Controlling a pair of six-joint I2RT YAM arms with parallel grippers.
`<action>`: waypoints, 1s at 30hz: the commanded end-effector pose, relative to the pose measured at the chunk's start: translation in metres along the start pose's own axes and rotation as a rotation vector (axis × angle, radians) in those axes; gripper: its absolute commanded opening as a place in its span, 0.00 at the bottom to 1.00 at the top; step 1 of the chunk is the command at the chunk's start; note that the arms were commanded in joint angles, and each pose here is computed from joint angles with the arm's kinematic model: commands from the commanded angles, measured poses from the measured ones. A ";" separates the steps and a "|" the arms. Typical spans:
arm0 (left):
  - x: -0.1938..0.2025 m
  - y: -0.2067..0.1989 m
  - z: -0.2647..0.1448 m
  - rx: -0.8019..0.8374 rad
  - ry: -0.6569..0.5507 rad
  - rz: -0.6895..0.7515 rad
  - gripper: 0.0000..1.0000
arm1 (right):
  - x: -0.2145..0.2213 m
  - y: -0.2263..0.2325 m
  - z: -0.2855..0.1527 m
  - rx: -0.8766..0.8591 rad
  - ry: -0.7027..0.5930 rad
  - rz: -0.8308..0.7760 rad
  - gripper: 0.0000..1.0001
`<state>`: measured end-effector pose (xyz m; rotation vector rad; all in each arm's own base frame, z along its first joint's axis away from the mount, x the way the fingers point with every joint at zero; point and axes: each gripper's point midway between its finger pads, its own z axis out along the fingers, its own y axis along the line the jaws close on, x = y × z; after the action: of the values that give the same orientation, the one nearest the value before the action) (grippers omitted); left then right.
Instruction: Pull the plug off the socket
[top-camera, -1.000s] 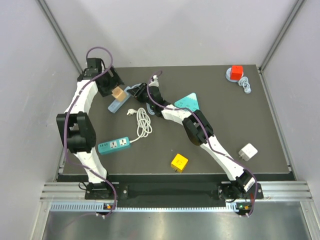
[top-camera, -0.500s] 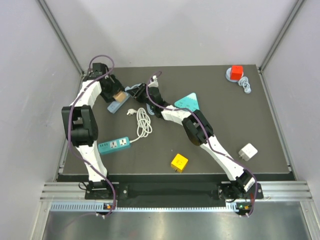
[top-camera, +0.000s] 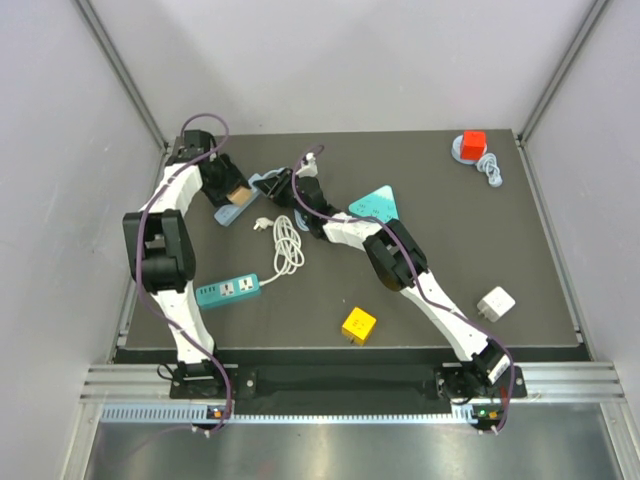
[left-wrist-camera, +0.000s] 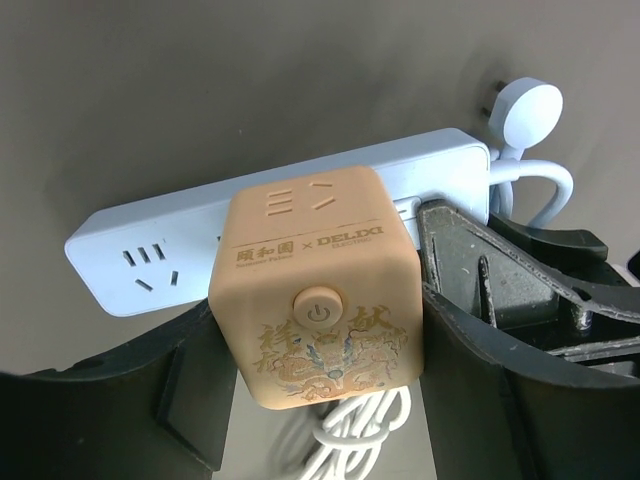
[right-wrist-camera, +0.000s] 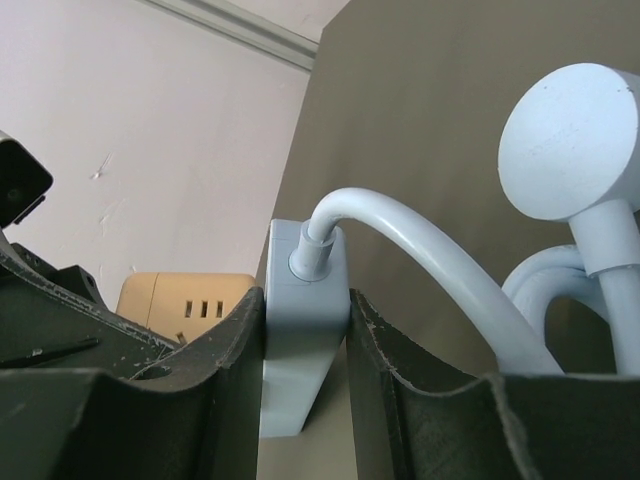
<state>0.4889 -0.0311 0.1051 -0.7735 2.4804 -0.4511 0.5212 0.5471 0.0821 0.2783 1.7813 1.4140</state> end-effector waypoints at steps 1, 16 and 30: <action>0.008 -0.012 -0.025 0.084 0.000 0.060 0.00 | 0.017 -0.006 -0.004 0.053 0.035 -0.126 0.00; -0.046 -0.045 -0.141 0.395 -0.224 -0.091 0.00 | 0.003 0.018 -0.001 0.026 -0.031 -0.276 0.00; -0.009 0.008 -0.152 0.152 -0.265 0.072 0.00 | 0.009 0.021 0.012 -0.057 -0.031 -0.129 0.00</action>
<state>0.4278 0.0001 0.2268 -0.6980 2.1816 -0.5741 0.5149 0.5666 0.1096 0.1519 1.7131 1.3544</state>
